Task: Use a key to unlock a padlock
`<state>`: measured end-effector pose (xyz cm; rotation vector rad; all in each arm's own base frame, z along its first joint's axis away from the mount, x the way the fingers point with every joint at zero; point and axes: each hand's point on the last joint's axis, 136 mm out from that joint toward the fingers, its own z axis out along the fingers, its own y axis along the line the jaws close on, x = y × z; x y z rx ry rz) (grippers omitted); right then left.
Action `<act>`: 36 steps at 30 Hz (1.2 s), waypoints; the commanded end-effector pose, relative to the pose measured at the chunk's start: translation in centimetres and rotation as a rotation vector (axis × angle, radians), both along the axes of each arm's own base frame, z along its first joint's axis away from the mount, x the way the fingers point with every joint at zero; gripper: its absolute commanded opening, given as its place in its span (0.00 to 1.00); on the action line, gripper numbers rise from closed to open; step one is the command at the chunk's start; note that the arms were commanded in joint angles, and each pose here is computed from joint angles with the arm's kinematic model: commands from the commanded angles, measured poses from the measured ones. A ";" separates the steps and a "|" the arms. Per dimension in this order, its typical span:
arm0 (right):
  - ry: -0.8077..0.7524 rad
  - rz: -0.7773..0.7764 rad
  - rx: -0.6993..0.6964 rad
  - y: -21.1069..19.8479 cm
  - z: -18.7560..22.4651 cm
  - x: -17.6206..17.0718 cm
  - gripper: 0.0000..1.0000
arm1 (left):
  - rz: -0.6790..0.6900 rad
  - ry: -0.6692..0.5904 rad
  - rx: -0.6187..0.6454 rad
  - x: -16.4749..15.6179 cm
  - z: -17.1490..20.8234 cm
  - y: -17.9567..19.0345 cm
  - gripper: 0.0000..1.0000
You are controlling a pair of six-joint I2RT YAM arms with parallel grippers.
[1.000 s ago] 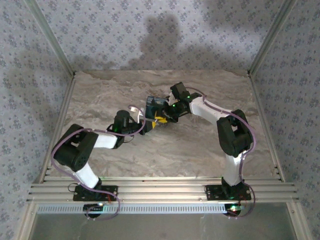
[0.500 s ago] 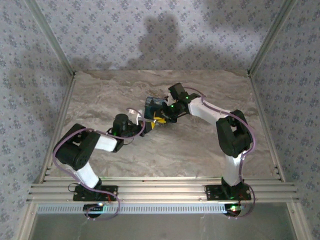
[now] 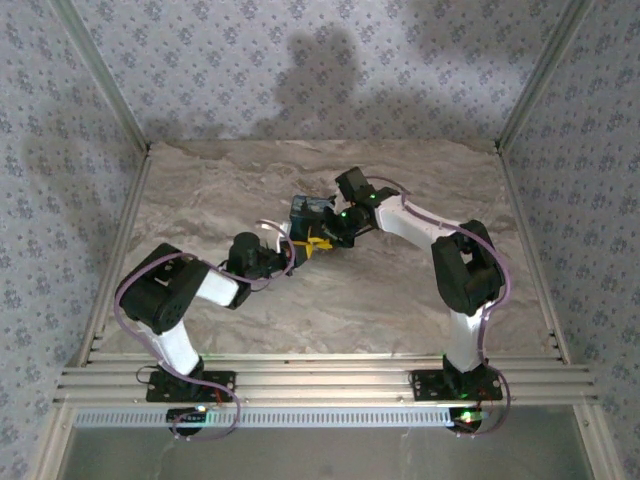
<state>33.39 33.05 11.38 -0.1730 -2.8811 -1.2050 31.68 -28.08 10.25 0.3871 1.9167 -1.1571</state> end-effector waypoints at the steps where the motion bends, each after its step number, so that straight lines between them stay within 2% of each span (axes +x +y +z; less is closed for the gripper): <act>1: 0.095 0.035 -0.025 0.3 -1.5 -2.5 0.00 | -0.011 -0.195 -0.081 1.0 5.5 -0.7 0.00; 9: 0.076 0.016 -0.014 0.1 -1.2 -2.3 0.01 | -0.006 -0.170 -0.127 0.9 4.2 -0.4 0.00; 18: -0.031 -0.026 -0.088 -1.5 -0.4 -1.5 0.41 | -0.034 -0.082 -0.067 -0.9 0.5 -0.5 0.00; 23: -0.073 -0.044 -0.119 -2.3 -0.1 -2.1 0.55 | -0.024 -0.012 -0.014 -2.3 -2.7 -0.3 0.00; 31: -0.164 -0.123 -0.187 -4.9 0.4 -3.7 0.60 | -0.009 0.113 0.085 -5.0 -7.3 -0.4 0.00; 36: -0.252 -0.175 -0.234 -6.1 0.2 -5.6 0.60 | 0.012 0.175 0.165 -7.0 -8.3 -0.6 0.00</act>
